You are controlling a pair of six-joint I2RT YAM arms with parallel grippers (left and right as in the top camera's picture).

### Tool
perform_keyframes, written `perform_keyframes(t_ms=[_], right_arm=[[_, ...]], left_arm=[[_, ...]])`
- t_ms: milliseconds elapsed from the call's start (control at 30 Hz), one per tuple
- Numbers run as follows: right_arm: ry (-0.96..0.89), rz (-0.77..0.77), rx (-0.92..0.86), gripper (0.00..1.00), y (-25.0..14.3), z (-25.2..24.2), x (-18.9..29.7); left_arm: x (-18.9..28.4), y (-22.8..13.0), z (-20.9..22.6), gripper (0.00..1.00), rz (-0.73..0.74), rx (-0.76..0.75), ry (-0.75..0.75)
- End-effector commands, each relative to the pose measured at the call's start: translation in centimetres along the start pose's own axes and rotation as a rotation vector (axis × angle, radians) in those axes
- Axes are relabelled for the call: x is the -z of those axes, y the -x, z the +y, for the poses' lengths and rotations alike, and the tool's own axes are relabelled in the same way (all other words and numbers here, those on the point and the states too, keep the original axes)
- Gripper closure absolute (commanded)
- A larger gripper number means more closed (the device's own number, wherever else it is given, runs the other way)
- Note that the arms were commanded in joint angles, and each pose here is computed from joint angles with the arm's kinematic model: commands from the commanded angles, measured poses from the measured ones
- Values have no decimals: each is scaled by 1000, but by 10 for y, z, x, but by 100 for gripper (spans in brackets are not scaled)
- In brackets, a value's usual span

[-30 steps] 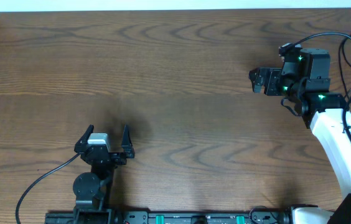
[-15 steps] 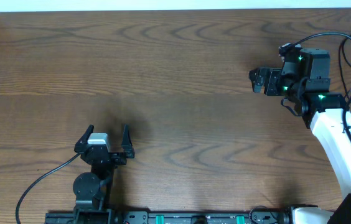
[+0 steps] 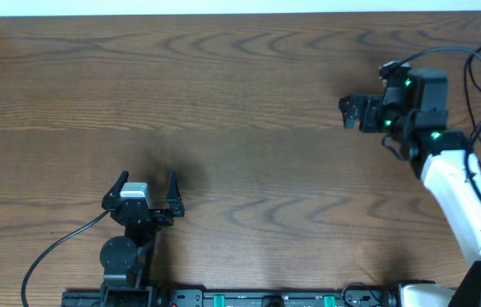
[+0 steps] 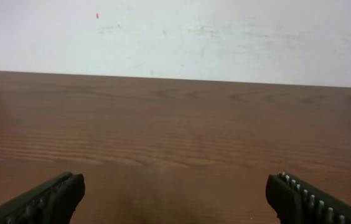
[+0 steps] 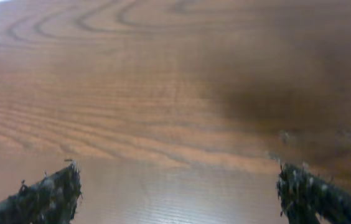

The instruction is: Untangle cables

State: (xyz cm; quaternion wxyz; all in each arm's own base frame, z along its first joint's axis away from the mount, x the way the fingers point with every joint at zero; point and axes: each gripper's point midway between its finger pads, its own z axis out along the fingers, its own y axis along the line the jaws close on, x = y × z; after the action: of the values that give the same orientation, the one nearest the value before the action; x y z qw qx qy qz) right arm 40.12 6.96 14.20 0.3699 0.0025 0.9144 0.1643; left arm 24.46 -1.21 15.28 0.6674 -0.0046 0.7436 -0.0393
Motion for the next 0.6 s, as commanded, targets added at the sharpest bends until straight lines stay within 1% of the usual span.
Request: perform_keyframes(t_ms=[0,33,100,233,300,567], right_arm=[[40,-58,37,1,-33,7,-12],[62,-130,48,1,-37,9,-16],[83,-216,43,1,-40,8,-16],[103,-332,65,1,-43,8,-6],[101,-336,66,1,-49,7,-4],[93,-300,57,1,-95,0,10]], left_arm=[[-1,-16,-4,2,47,1,-28],[-1,-16,-4,2,47,1,-28],[-1,-16,-4,2,47,1,-28],[-1,-16,-4,2,47,1,-28],[-1,-16,-4,2,47,1,-28],[-1,-16,-4,2,47,1,-28]])
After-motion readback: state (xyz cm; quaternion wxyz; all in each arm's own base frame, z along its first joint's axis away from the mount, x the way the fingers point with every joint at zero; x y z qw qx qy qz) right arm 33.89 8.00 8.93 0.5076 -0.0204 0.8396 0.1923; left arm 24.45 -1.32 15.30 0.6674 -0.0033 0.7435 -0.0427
